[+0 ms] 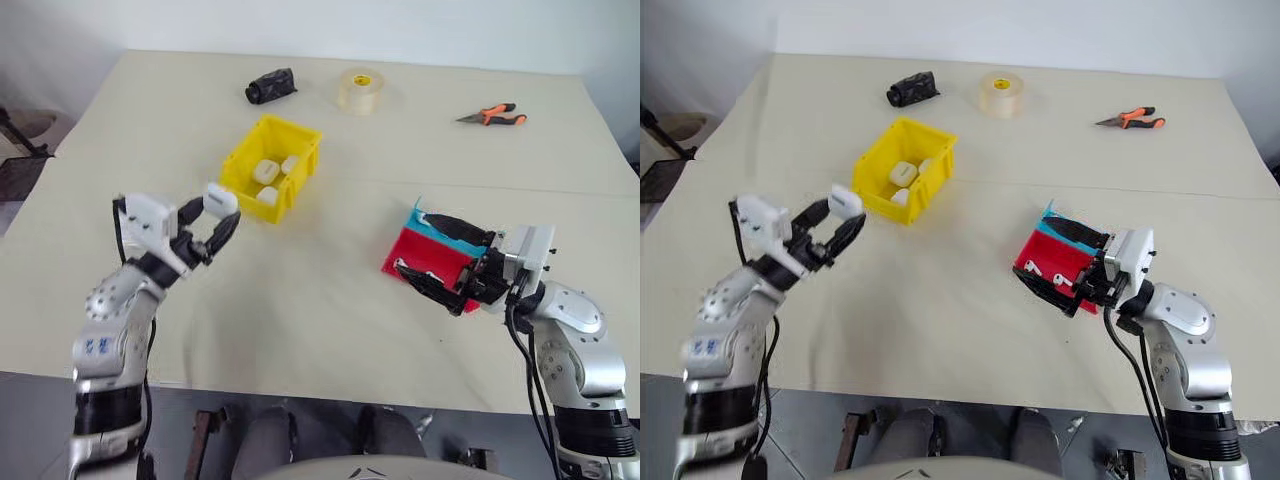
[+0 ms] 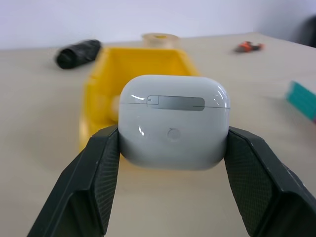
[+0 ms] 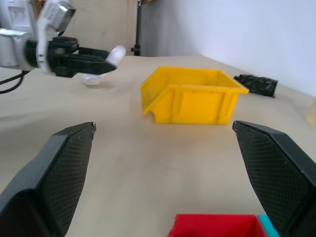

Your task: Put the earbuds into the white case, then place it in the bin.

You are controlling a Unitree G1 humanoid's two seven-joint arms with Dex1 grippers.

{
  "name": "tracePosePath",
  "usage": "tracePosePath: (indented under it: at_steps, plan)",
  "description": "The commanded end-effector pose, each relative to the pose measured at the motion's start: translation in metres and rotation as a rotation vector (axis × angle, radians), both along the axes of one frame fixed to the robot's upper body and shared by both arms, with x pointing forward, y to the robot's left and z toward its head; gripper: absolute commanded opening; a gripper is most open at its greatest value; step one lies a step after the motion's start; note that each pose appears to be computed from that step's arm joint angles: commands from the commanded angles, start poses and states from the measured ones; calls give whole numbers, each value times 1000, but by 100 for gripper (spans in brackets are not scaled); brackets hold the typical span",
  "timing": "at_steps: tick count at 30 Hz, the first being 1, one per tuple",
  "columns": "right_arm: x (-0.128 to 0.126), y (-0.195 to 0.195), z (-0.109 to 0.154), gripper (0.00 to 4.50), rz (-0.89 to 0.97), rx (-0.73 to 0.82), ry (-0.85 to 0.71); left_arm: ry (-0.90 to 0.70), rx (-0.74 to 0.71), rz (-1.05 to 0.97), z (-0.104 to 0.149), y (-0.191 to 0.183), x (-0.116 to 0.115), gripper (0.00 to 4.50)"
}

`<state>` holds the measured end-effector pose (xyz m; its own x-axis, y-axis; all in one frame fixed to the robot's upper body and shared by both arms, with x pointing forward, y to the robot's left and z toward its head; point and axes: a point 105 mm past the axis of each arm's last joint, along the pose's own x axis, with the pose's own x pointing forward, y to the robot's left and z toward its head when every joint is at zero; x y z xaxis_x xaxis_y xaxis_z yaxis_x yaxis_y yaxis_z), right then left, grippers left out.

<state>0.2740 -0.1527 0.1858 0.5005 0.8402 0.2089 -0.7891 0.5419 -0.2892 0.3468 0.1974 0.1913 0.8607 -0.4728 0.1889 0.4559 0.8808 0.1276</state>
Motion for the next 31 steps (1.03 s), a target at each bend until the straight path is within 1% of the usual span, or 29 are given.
tracePosePath:
  at_steps: [1,2,5,8,10,13,15,17,18,22,24,26,29,31]
  plan:
    - [4,-6,9,446,-50,13,-50,-65,26,-5,17,-10,27,278]
    - [5,-5,10,446,-52,14,-56,-63,30,-6,19,-12,37,278]
    - [6,-1,13,446,-44,18,-66,-42,50,-20,16,-17,55,278]
    - [6,4,15,446,-29,17,-68,-13,46,-20,13,-18,65,278]
    - [6,5,15,450,-29,20,-69,2,54,-18,10,-17,68,355]
    - [6,5,14,450,-30,18,-66,-14,72,-25,10,-16,64,448]
    - [6,3,13,450,-32,13,-60,-20,74,-102,10,-20,52,448]
    - [7,1,12,450,-30,6,-54,-34,172,-149,2,-18,37,448]
    - [8,0,11,450,-27,2,-46,-20,226,-197,-6,-17,25,448]
    - [8,-5,5,450,9,-40,-6,-58,297,-361,-11,-10,-25,448]
    - [5,-8,1,450,43,-61,19,-36,352,-373,-16,-3,-40,448]
    - [2,-13,-2,450,70,-79,44,-25,411,-366,-20,4,-49,448]
    - [3,-26,-6,450,60,-117,64,-21,452,-349,-22,11,-59,448]
    - [5,-33,-9,450,41,-124,71,-4,452,-346,-24,12,-63,448]
